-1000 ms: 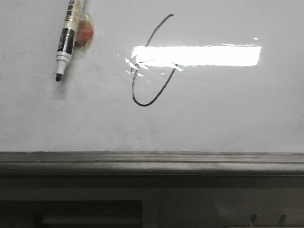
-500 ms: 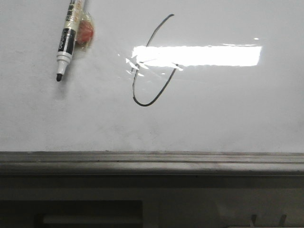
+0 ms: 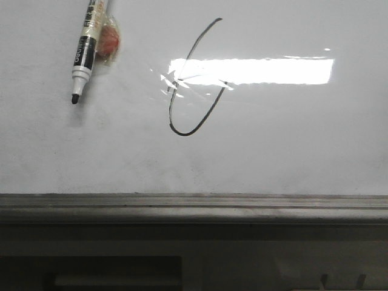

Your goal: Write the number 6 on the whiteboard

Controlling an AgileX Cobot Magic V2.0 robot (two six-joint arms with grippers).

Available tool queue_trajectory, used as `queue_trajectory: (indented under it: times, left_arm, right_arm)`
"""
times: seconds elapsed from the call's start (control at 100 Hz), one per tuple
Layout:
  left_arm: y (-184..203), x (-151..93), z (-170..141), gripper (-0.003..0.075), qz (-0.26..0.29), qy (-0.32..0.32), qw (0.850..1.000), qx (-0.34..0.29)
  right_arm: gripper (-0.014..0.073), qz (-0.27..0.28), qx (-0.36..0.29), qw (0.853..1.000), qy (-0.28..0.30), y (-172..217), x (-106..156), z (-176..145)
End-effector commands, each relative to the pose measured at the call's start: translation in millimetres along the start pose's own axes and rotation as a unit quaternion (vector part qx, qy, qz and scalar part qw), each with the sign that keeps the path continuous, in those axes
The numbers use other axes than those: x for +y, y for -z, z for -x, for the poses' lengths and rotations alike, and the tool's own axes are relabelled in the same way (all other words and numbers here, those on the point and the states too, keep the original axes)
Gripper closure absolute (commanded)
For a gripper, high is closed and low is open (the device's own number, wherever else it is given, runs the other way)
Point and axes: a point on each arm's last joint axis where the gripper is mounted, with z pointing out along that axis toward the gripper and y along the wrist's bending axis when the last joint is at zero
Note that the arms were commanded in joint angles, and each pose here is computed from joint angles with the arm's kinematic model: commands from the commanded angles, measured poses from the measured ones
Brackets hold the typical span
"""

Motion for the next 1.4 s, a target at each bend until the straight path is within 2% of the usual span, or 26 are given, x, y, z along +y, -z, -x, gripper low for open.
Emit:
queue_trajectory:
  times: [0.0, 0.18, 0.3, 0.38, 0.48, 0.63, 0.87, 1.39]
  left_arm:
    - [2.2, 5.2, 5.6, 0.0740, 0.042, 0.010, 0.998, -0.036]
    - [7.4, 12.9, -0.7, 0.0740, 0.116, -0.001, 0.993, -0.029]
    - [11.0, 15.0, -9.9, 0.0740, 0.144, -0.008, 0.989, -0.035]
    - [11.0, 16.0, -14.0, 0.0740, 0.153, -0.008, 0.988, -0.011]
    - [10.8, 15.3, -14.4, 0.0740, 0.146, -0.016, 0.989, -0.008]
    - [9.5, 10.3, -15.5, 0.0740, 0.101, -0.016, 0.995, -0.003]
    - [10.2, 13.1, -15.9, 0.0740, 0.127, -0.013, 0.992, 0.000]
    - [10.1, 12.8, -15.9, 0.0740, 0.123, -0.001, 0.992, -0.002]
  right_arm:
    - [0.0660, -0.022, -0.031, 0.999, -0.002, 0.8, -3.6, 11.9]
    - [0.0660, -0.022, -0.032, 0.999, -0.002, 0.8, -3.7, 12.0]
    - [0.0660, -0.022, -0.032, 0.999, -0.002, 0.8, -3.7, 12.0]
    - [0.0660, -0.022, -0.032, 0.999, -0.002, 0.8, -3.7, 12.0]
    - [0.0660, -0.022, -0.032, 0.999, -0.002, 0.8, -3.7, 12.0]
    - [0.0660, -0.022, -0.032, 0.999, -0.002, 0.8, -3.7, 12.0]
    - [0.0660, -0.022, -0.032, 0.999, -0.002, 0.8, -3.7, 12.0]
    - [0.0660, -0.022, -0.032, 0.999, -0.002, 0.8, -3.7, 12.0]
